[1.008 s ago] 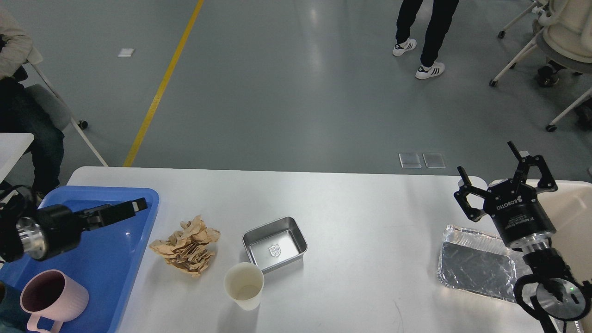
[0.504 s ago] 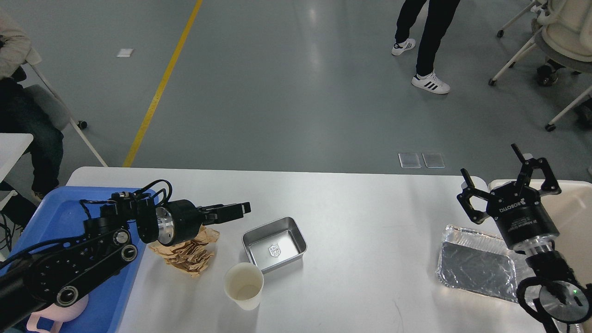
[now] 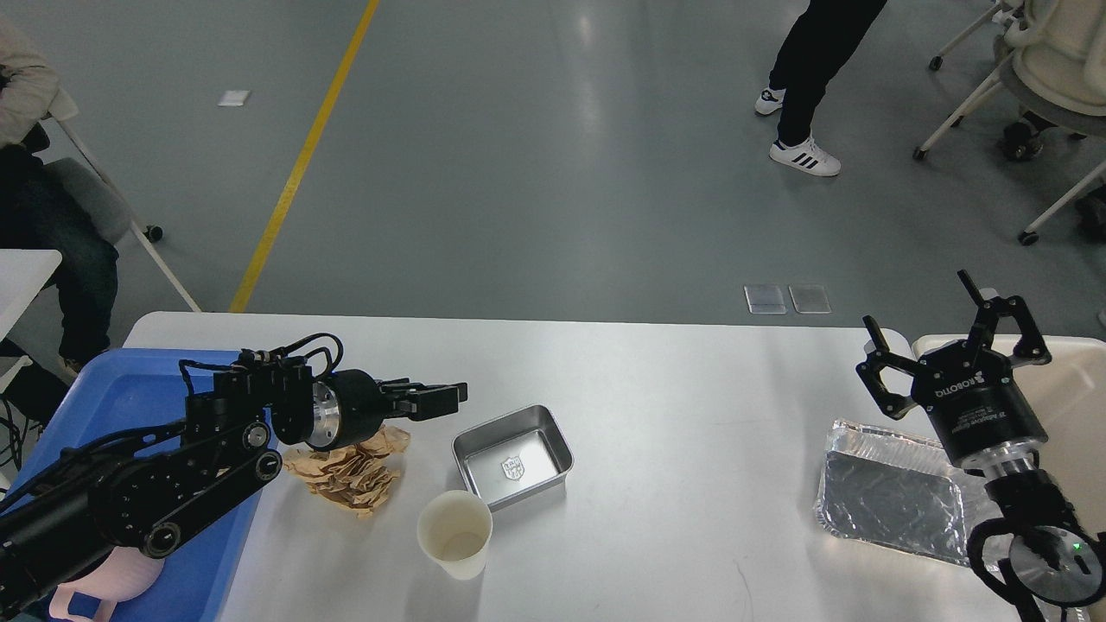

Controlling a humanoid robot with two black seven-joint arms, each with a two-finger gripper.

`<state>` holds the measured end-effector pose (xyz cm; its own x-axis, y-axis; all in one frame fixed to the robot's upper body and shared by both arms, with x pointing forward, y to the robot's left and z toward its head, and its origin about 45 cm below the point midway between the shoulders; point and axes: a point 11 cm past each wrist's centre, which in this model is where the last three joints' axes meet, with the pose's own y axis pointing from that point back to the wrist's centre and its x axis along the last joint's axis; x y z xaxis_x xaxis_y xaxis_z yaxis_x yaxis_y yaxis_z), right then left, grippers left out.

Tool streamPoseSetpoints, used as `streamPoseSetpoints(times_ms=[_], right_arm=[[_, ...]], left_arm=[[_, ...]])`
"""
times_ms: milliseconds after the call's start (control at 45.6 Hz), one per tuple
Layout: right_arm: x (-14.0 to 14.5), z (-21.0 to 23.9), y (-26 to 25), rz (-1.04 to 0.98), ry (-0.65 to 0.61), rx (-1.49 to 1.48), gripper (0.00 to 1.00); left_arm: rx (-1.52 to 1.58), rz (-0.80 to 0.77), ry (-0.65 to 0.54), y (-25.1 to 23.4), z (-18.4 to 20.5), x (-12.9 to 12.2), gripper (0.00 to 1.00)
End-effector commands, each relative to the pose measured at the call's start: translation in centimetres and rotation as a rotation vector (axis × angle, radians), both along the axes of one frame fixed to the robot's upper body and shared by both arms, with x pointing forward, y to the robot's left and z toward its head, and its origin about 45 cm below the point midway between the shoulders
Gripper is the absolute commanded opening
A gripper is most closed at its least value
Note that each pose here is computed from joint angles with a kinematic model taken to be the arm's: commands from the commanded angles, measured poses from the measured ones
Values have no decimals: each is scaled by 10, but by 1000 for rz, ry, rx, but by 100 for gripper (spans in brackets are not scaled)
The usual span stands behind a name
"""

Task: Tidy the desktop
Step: 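Reach the left gripper to the steel box and grasp its edge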

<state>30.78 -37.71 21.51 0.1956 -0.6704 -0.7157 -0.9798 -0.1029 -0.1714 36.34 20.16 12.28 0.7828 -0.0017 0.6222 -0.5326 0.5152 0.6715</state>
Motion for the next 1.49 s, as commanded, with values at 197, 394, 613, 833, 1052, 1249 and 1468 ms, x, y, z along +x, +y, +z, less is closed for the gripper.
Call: streamPoseSetpoints(times_ms=[197, 394, 613, 833, 1052, 1249, 1468], right_arm=[[-1, 3, -5, -15, -11, -1, 100], [-3, 5, -10, -22, -20, -5, 100], [-9, 6, -20, -39, -31, -10, 100], [-12, 6, -25, -51, -34, -10, 100], [-14, 8, -29, -60, -41, -11, 100], [-14, 9, -31, -66, -45, -12, 100], [-16, 8, -33, -71, -43, -14, 100]], left_arm=[[195, -215, -38, -27, -14, 0, 96], [236, -313, -50, -42, -22, -5, 96], [302, -348, -75, -42, -24, 2, 95], [329, -353, -87, -50, -29, 8, 93], [401, -414, -76, -54, -43, 1, 90], [424, -443, -87, -56, -47, -1, 87], [451, -453, -95, -54, -47, 0, 63]])
